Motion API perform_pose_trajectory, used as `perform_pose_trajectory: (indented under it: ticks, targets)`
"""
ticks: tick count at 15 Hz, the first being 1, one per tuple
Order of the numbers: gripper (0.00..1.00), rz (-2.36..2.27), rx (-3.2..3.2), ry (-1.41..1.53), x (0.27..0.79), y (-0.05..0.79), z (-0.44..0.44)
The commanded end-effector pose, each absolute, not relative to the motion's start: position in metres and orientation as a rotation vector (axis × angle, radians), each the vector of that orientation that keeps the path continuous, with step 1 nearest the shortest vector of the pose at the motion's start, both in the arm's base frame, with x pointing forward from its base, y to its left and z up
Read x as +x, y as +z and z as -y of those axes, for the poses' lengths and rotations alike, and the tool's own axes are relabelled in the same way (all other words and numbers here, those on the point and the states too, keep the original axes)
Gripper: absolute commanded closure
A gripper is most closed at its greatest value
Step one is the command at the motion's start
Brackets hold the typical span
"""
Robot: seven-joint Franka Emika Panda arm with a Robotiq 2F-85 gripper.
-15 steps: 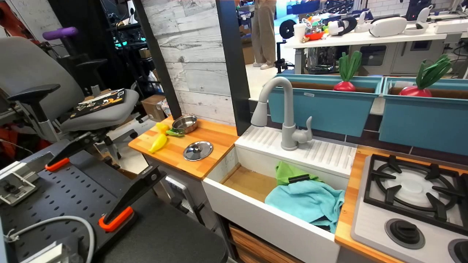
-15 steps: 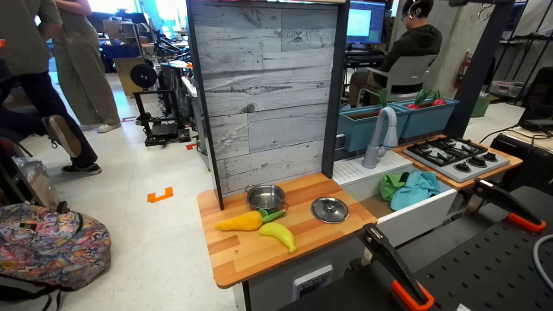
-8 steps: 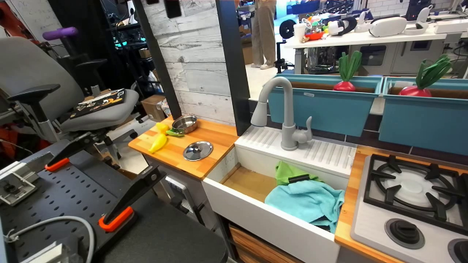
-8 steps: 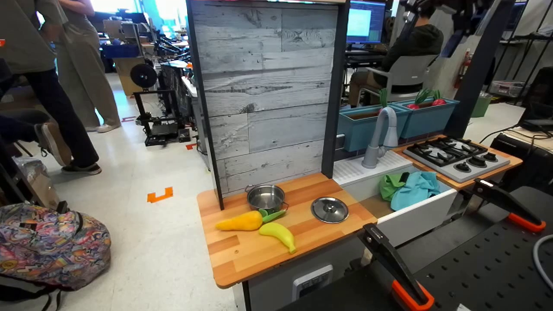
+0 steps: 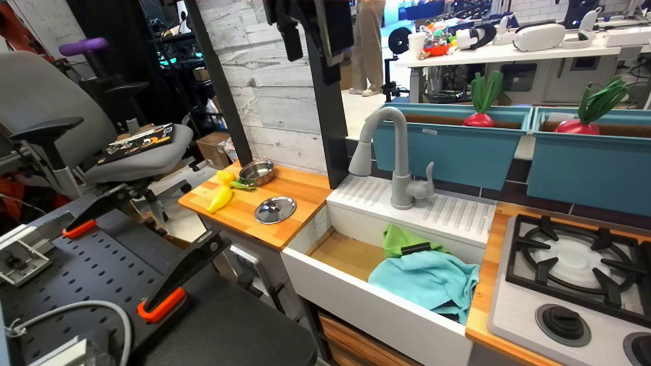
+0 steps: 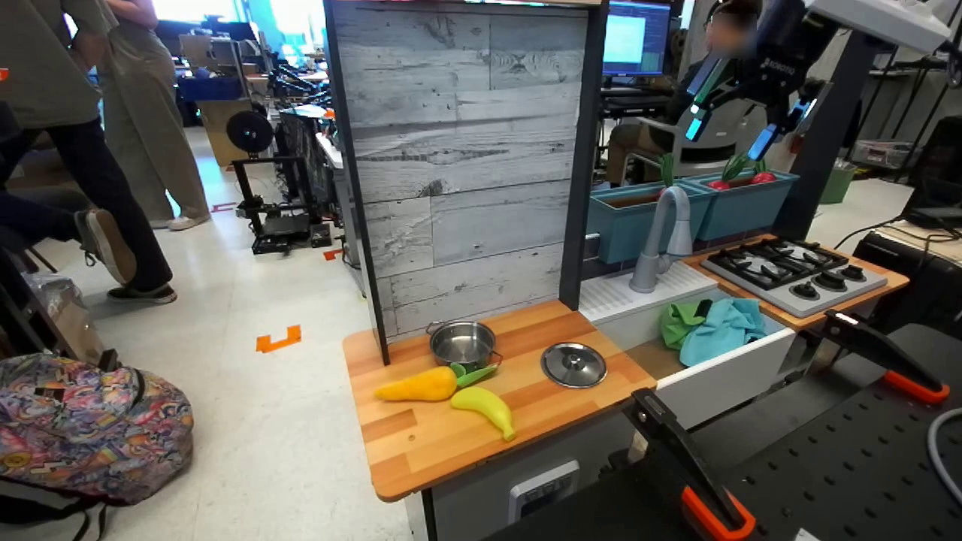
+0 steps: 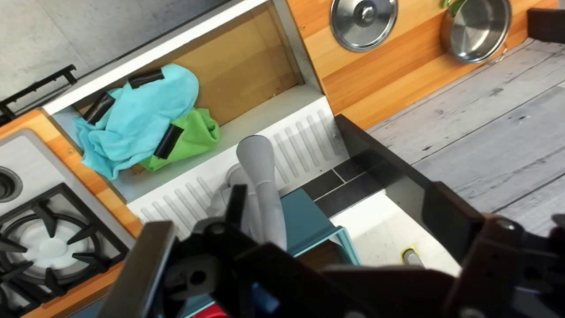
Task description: Turn the tap nozzle to the left
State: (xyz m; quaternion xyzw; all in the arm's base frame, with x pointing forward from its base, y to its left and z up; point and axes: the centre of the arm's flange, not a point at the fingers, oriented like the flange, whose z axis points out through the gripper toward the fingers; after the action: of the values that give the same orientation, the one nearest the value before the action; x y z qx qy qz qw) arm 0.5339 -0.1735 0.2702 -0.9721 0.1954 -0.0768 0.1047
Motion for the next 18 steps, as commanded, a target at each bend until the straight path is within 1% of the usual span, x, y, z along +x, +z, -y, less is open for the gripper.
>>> perform_pose_trajectory:
  ticks: [1,9,16,17,18]
  targets:
    - [0.0,-0.569,-2.882,-0.295,0.552,0.24,0.196]
    - [0.0,-0.619,-2.908,-0.295,0.567,0.184,0.215]
    - [0.0,-0.594,-2.919,-0.292,0.586,0.164,0.206]
    - [0.25,-0.598,-2.914,-0.283,0.588,0.163,0.205]
    - [0.28,-0.599,-2.911,-0.285,0.59,0.162,0.204]
